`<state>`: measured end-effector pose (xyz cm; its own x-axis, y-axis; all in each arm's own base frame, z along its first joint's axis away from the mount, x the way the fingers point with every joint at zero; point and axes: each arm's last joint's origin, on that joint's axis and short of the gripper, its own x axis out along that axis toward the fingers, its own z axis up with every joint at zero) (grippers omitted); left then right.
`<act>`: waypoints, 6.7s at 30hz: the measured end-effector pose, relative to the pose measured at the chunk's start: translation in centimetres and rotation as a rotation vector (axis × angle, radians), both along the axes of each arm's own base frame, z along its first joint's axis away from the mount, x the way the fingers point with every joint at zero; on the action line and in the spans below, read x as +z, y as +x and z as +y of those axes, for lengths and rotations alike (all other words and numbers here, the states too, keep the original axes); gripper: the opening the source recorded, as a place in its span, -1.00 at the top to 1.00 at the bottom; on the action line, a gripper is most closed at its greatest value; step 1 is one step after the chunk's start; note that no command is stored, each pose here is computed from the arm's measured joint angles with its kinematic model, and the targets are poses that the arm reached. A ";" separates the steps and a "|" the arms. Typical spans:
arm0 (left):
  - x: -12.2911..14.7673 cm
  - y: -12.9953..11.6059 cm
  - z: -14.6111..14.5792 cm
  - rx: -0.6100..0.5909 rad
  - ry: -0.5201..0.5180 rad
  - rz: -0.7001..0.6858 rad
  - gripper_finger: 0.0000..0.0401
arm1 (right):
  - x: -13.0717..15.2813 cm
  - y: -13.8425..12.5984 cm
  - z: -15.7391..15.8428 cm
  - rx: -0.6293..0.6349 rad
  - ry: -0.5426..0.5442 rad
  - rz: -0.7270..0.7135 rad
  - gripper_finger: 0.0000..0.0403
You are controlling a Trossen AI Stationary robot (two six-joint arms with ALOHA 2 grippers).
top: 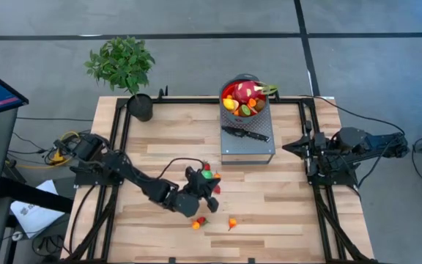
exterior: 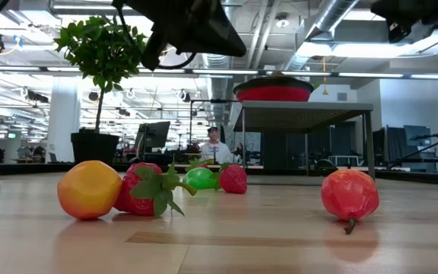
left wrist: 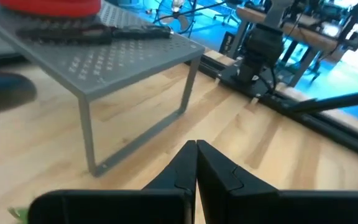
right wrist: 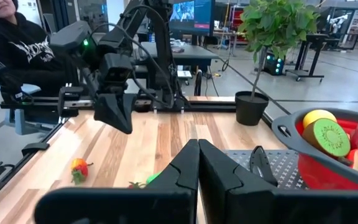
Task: Pick & Place Fruit
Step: Put the strawberry into the red colander on the shelf
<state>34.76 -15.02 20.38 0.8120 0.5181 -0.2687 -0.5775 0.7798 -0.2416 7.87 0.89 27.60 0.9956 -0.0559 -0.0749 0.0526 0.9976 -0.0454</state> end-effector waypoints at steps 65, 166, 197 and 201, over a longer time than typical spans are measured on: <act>-6.4 -1.2 10.4 0.196 -0.447 0.327 -0.52 | -0.5 0.0 0.0 0.000 -0.010 0.046 1.00; -0.7 -2.2 5.5 -0.024 -0.423 -0.183 -0.51 | -0.5 0.0 0.0 0.000 -0.018 0.050 1.00; -2.1 -1.1 8.1 0.202 -0.331 0.210 -0.51 | -0.8 -0.1 0.0 -0.001 -0.018 0.083 1.00; -2.9 -1.4 9.4 0.239 -0.332 0.272 -0.51 | -0.8 -0.1 0.0 -0.001 -0.017 0.083 1.00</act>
<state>33.40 -5.62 17.51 0.5581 0.5320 -0.6368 -0.8077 0.5242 -0.2698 7.77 0.86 26.80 0.9860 -0.0588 -0.1560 0.0488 0.9966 -0.0671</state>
